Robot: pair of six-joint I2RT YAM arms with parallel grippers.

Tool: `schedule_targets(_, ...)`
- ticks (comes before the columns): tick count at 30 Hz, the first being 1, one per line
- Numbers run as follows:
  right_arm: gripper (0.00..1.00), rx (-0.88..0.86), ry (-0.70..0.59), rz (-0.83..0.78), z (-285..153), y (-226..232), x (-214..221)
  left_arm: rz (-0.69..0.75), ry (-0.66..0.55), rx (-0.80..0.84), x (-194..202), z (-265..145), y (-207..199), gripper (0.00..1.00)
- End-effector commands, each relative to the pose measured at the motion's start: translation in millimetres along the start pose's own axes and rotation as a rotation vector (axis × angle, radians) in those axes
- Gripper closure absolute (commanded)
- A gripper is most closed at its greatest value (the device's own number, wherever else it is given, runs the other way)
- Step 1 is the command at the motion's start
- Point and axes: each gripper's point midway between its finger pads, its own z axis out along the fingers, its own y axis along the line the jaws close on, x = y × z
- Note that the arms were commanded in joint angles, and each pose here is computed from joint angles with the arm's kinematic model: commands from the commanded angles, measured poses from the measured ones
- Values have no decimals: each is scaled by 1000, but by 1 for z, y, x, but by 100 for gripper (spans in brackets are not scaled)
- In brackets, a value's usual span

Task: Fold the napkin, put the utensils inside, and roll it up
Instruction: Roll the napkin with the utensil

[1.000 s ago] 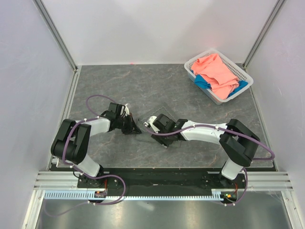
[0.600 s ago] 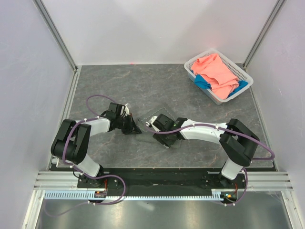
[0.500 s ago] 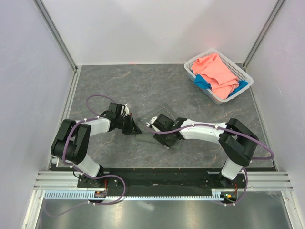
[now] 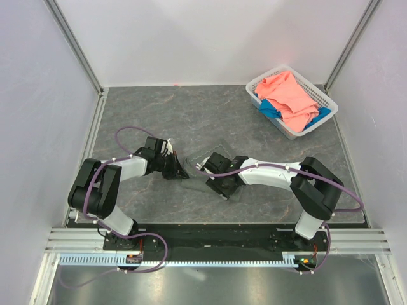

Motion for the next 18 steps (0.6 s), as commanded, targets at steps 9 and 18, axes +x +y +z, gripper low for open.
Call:
schedule_targets(9, 43, 52, 163, 34, -18, -13, 48, 16, 30, -109, 8, 0, 27, 98)
schedule_targets(18, 48, 14, 188, 13, -17, -10, 53, 18, 30, -108, 8, 0, 26, 98)
